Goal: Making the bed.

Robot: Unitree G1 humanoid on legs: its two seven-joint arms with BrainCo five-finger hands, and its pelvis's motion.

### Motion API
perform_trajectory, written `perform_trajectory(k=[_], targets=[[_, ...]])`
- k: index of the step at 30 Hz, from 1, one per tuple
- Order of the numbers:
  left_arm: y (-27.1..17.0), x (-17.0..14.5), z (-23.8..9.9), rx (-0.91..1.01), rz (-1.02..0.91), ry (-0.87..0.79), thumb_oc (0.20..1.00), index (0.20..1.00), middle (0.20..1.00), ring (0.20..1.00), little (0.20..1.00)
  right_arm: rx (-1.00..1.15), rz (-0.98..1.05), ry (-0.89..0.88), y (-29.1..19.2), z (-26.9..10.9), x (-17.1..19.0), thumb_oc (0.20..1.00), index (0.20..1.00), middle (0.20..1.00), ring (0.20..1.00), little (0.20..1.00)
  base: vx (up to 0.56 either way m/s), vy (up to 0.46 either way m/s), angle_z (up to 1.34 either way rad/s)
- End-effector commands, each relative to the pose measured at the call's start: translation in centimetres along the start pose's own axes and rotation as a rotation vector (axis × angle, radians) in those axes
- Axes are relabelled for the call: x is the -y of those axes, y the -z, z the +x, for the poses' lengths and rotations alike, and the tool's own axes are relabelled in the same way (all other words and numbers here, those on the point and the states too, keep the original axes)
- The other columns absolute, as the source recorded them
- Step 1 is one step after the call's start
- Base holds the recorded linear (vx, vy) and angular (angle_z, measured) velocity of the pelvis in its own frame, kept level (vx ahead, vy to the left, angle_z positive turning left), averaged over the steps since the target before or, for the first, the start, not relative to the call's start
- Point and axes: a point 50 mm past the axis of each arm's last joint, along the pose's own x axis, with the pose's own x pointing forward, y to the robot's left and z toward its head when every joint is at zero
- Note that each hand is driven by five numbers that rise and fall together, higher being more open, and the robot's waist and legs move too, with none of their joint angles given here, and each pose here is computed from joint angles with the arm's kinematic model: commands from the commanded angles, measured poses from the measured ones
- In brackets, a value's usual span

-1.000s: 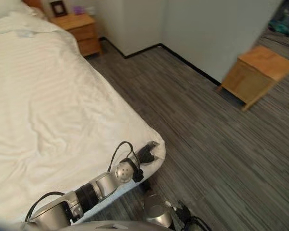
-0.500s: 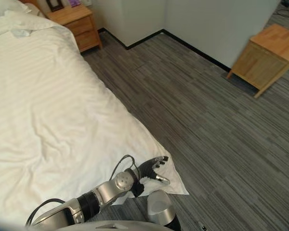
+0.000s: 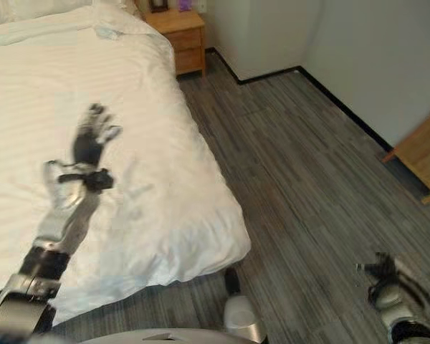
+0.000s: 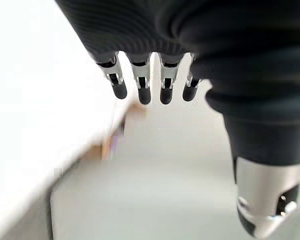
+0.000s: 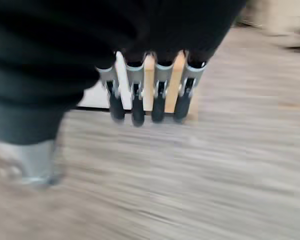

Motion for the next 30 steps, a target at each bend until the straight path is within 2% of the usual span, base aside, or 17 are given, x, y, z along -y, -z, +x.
perform_trajectory(k=[1,2,3,4,5,6,7,8,9,11,12,17,21,23,24,26,30], targets=[[-0.1,0.1,1.1,0.007,0.081,0.034,1.000,1.000,1.000,1.000,1.000,0.133,0.236,0.388,-7.8,4.7,14.6,0.200,0.200,0.200,0.200,0.200,0.05,-0.060,0.16],[-0.1,-0.1,1.0,0.007,0.080,0.030,1.000,1.000,1.000,1.000,1.000,0.138,0.234,0.388,-8.0,4.8,14.7,0.200,0.200,0.200,0.200,0.200,0.03,-0.035,0.55],[3.7,-3.6,-2.9,-0.156,-0.012,-0.077,1.000,1.000,1.000,1.000,1.000,0.448,0.879,-0.062,-12.1,2.4,4.9,0.200,0.200,0.200,0.200,0.200,0.03,-0.032,0.71],[3.7,-3.6,-2.9,-0.156,-0.011,-0.077,1.000,1.000,1.000,1.000,1.000,0.448,0.882,-0.064,-12.0,2.4,4.9,0.200,0.200,0.200,0.200,0.200,0.04,-0.044,0.79],[4.1,-6.0,-4.5,-0.203,0.002,-0.155,1.000,1.000,1.000,1.000,1.000,0.295,0.774,0.072,-10.3,2.8,5.3,0.200,0.200,0.200,0.200,0.200,0.00,-0.028,0.52],[4.2,-7.3,-5.2,-0.213,0.015,-0.241,1.000,1.000,1.000,1.000,1.000,0.519,0.905,-0.039,-14.9,0.4,4.4,0.200,0.200,0.200,0.200,0.200,0.01,-0.034,0.55],[4.9,-7.6,-6.4,-0.240,0.045,-0.251,1.000,1.000,1.000,1.000,1.000,0.520,1.035,-0.052,-14.4,-0.4,3.4,0.200,0.200,0.200,0.200,0.200,0.03,-0.030,0.49],[5.4,-8.6,-7.8,-0.265,0.062,-0.306,1.000,1.000,1.000,1.000,1.000,0.529,1.281,-0.120,-15.5,-1.1,1.7,0.200,0.200,0.200,0.200,0.200,0.04,-0.048,0.50],[6.6,-9.2,-9.0,-0.301,0.045,-0.382,1.000,1.000,1.000,1.000,1.000,0.436,1.768,-0.288,-18.2,-1.0,-2.3,0.200,0.200,0.200,0.200,0.200,0.02,-0.041,0.48],[6.9,-9.3,-9.1,-0.312,0.021,-0.402,1.000,1.000,1.000,1.000,1.000,0.392,1.811,-0.309,-18.6,-0.5,-2.9,0.200,0.200,0.200,0.200,0.200,-0.03,-0.055,0.67],[8.3,-9.6,-10.1,-0.370,-0.018,-0.440,1.000,1.000,1.000,1.000,1.000,0.342,1.961,-0.399,-20.9,-0.5,-4.2,0.200,0.200,0.200,0.200,0.200,-0.05,-0.076,0.74],[12.1,-9.7,-12.8,-0.536,-0.071,-0.488,1.000,1.000,1.000,1.000,1.000,0.232,2.100,-0.425,-22.8,0.9,-5.2,0.200,0.200,0.200,0.200,0.200,-0.11,-0.043,0.42],[13.8,-9.1,-13.8,-0.617,-0.084,-0.476,1.000,1.000,1.000,1.000,1.000,0.143,2.075,-0.420,-22.3,1.6,-6.2,0.200,0.200,0.200,0.200,0.200,-0.07,-0.012,0.21],[15.1,-7.2,-13.5,-0.663,-0.092,-0.408,1.000,1.000,1.000,1.000,1.000,0.000,1.983,-0.393,-20.3,1.8,-8.6,0.200,0.200,0.200,0.200,0.200,-0.07,0.001,-0.02],[15.1,-7.2,-13.5,-0.664,-0.092,-0.407,1.000,1.000,1.000,1.000,1.000,0.000,1.983,-0.391,-20.2,1.8,-8.6,0.200,0.200,0.200,0.200,0.200,0.02,0.008,-0.04],[15.3,-5.1,-12.2,-0.664,-0.051,-0.299,1.000,1.000,1.000,1.000,1.000,-0.172,1.896,-0.359,-16.9,0.9,-11.9,0.200,0.200,0.200,0.200,0.200,0.05,0.009,0.02],[11.3,-5.1,-8.5,-0.459,0.169,-0.149,1.000,1.000,1.000,1.000,1.000,-0.421,1.745,-0.241,-8.8,-0.7,-14.6,0.200,0.200,0.200,0.200,0.200,0.05,0.071,-0.12]])
